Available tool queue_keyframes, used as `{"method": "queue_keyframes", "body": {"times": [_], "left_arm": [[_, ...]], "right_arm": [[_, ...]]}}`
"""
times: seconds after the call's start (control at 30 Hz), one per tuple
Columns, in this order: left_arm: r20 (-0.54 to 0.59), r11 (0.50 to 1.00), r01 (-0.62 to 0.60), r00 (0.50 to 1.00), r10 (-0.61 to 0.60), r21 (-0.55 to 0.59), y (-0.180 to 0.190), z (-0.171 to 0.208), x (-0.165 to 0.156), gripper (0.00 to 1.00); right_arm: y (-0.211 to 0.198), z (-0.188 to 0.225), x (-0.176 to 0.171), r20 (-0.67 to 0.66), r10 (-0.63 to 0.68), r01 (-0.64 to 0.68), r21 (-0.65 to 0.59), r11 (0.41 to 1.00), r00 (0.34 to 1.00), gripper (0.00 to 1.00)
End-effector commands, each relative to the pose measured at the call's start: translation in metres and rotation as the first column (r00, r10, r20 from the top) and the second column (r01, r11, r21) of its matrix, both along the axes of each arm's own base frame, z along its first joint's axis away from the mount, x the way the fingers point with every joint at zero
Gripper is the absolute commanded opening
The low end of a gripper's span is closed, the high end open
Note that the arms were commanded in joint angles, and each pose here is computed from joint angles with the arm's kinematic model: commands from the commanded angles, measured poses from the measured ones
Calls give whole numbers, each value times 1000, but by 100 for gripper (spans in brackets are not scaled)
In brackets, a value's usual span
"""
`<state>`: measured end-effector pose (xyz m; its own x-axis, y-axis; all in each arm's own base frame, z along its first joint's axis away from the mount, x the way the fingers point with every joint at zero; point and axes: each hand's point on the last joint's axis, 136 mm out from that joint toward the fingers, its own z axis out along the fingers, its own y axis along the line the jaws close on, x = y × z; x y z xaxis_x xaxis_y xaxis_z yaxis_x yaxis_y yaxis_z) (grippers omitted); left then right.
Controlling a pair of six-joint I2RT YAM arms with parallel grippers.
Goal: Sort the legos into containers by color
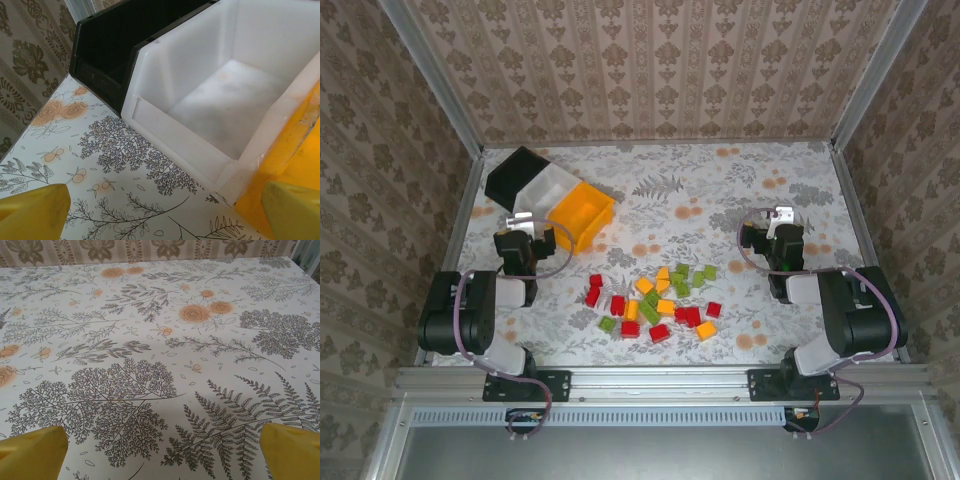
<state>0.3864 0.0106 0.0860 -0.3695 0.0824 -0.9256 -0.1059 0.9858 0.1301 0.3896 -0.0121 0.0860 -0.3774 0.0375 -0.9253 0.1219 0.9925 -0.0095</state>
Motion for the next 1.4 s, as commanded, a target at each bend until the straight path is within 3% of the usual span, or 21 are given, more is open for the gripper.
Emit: {"method": "queue_keyframes", "body": {"times": [0.0, 1.13, 1.37], "left_arm": [[39, 1000, -10, 999, 10, 14, 4, 11, 9, 100], [45, 1000, -13, 999, 12, 14, 5, 13, 9, 100], [119, 990, -138, 984, 133, 32, 19, 53, -16, 100]], "right_arm": [[2, 12, 9, 43, 16, -16, -3, 1000, 999, 100], [0, 14, 10, 50, 29, -30, 24, 999, 998, 100], [-10, 38, 7, -74, -78, 81, 34, 996, 994, 100]]}}
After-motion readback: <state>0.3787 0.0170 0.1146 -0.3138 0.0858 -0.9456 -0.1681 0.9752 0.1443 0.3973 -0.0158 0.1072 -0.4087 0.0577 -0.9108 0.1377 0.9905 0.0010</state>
